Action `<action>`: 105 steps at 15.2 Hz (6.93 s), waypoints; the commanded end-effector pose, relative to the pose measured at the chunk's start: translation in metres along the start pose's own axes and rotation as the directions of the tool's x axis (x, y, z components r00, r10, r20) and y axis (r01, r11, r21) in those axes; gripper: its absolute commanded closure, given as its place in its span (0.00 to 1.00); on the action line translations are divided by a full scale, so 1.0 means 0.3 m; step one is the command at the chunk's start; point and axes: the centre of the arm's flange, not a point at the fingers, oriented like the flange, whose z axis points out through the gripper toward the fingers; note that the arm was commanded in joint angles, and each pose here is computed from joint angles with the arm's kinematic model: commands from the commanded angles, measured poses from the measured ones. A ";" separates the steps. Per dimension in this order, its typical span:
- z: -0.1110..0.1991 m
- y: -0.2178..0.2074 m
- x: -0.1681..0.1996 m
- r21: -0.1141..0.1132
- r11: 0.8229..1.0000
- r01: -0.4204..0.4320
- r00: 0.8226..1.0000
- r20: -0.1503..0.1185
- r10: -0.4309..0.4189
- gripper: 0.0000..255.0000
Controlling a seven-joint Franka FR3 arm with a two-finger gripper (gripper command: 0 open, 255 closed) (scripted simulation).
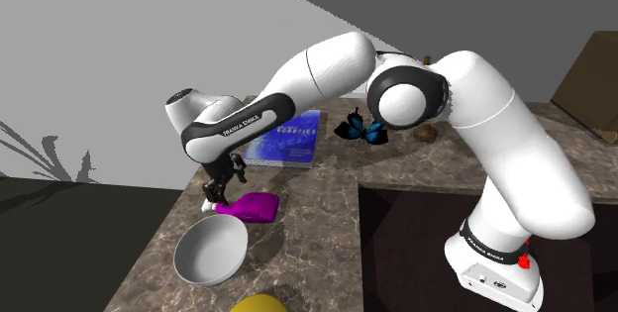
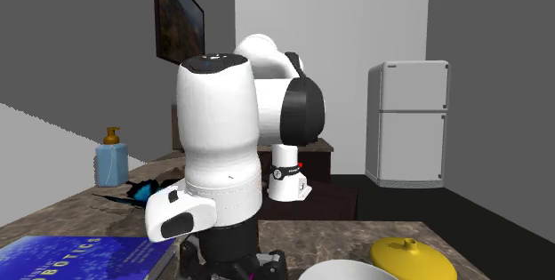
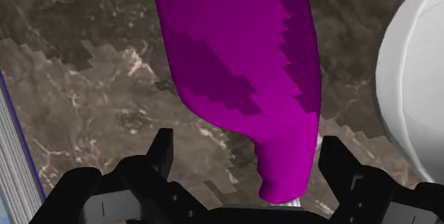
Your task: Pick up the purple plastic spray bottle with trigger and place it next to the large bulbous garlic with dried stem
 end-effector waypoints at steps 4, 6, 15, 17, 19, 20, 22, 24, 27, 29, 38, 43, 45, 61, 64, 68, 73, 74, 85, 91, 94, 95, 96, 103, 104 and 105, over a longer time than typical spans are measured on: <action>0.044 -0.176 0.058 -0.096 0.967 0.235 0.971 -0.018 -0.238 0.00; 0.079 -0.173 0.060 -0.096 0.967 0.235 0.971 -0.018 -0.238 0.00; 0.159 -0.166 0.063 -0.096 0.967 0.235 0.971 -0.018 -0.238 0.00; 0.159 -0.166 0.063 -0.096 0.967 0.235 0.971 -0.018 -0.238 0.00; 0.160 -0.166 0.064 -0.096 0.967 0.235 0.971 -0.018 -0.238 1.00; 0.160 -0.167 0.064 -0.096 0.967 0.235 0.971 -0.018 -0.238 1.00; 0.160 -0.167 0.064 -0.096 0.967 0.235 0.971 -0.018 -0.238 1.00; 0.160 -0.167 0.064 -0.096 0.967 0.235 0.971 -0.018 -0.238 1.00; 0.161 -0.166 0.065 -0.096 0.967 0.235 0.971 -0.019 -0.238 1.00; 0.142 -0.165 0.060 -0.096 0.967 0.235 0.971 -0.018 -0.238 1.00; -0.014 -0.160 0.032 -0.096 0.967 0.235 0.971 -0.018 -0.238 1.00; -0.101 -0.157 0.017 -0.096 0.967 0.235 0.971 -0.018 -0.238 1.00; -0.136 -0.155 0.011 -0.096 0.967 0.235 0.971 -0.018 -0.238 1.00; -0.330 -0.065 -0.127 -0.096 0.967 0.235 0.971 -0.018 -0.238 1.00; -0.310 0.018 -0.228 -0.096 0.967 0.235 0.971 -0.018 -0.238 1.00; -0.282 0.129 -0.362 -0.096 0.967 0.235 0.971 -0.018 -0.238 1.00; -0.248 0.267 -0.530 -0.096 0.967 0.235 0.971 -0.018 -0.238 1.00; -0.241 0.295 -0.563 -0.096 0.967 0.235 0.971 -0.018 -0.238 1.00; -0.166 0.599 -0.932 -0.096 0.967 0.235 0.971 -0.018 -0.238 1.00; -0.125 0.765 -1.133 -0.096 0.967 0.235 0.971 -0.018 -0.238 1.00; -0.104 0.848 -1.234 -0.096 0.967 0.235 0.971 -0.018 -0.238 1.00; -0.097 0.876 -1.267 -0.096 0.967 0.235 0.971 -0.018 -0.238 1.00; -0.090 0.904 -1.301 -0.096 0.967 0.235 0.971 -0.018 -0.238 1.00; -0.043 1.097 -1.536 -0.096 0.967 0.235 0.971 -0.018 -0.238 1.00; -0.036 1.125 -1.569 -0.096 0.967 0.235 0.971 -0.018 -0.238 1.00; -0.029 1.152 -1.603 -0.096 0.967 0.235 0.971 -0.018 -0.238 1.00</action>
